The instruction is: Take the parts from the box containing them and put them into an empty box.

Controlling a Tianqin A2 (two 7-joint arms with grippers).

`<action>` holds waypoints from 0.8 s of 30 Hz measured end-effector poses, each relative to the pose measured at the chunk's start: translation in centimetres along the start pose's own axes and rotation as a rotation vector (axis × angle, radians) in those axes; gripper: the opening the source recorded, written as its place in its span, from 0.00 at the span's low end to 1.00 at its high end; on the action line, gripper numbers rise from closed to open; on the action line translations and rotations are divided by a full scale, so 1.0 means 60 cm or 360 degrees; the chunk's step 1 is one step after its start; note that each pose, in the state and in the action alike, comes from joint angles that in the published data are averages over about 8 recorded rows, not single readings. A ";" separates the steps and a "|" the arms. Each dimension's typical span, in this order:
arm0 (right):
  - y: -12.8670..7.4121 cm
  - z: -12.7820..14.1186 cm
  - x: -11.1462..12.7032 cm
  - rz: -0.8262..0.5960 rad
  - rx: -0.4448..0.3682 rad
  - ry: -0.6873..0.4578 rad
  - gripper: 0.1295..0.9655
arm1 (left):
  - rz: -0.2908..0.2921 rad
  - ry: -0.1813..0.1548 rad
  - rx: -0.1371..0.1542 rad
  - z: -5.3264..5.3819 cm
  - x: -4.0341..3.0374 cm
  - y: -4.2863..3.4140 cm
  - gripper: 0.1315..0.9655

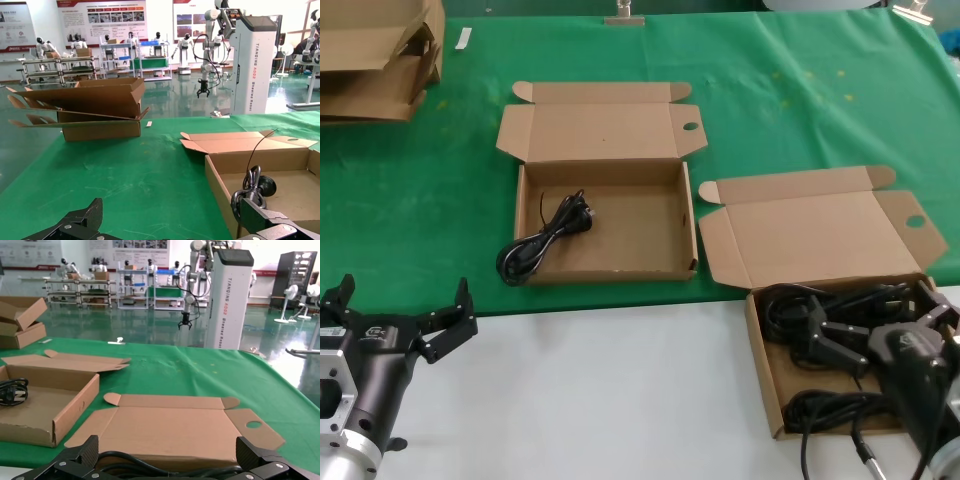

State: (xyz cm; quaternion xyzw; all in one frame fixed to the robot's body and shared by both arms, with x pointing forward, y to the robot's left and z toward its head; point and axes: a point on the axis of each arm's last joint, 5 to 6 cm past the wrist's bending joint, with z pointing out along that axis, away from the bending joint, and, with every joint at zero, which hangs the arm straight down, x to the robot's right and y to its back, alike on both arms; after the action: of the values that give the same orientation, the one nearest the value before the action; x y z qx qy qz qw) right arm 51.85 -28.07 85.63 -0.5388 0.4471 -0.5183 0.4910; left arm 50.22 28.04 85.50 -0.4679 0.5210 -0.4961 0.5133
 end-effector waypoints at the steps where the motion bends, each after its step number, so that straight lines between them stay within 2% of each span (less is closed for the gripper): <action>1: 0.000 -0.002 0.000 0.0010 -0.0001 0.0006 1.00 | 0.0000 0.0000 0.0000 0.000 0.000 0.000 1.00; 24: 0.001 -0.006 -0.001 0.0027 -0.0002 0.0016 1.00 | 0.0000 0.0000 0.0000 0.000 0.000 0.000 1.00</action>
State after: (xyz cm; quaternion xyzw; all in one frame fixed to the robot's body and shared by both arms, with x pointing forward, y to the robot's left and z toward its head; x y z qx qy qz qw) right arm 51.47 -28.05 85.58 -0.5325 0.4546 -0.5166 0.4929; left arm 50.22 28.04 85.50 -0.4679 0.5210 -0.4961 0.5133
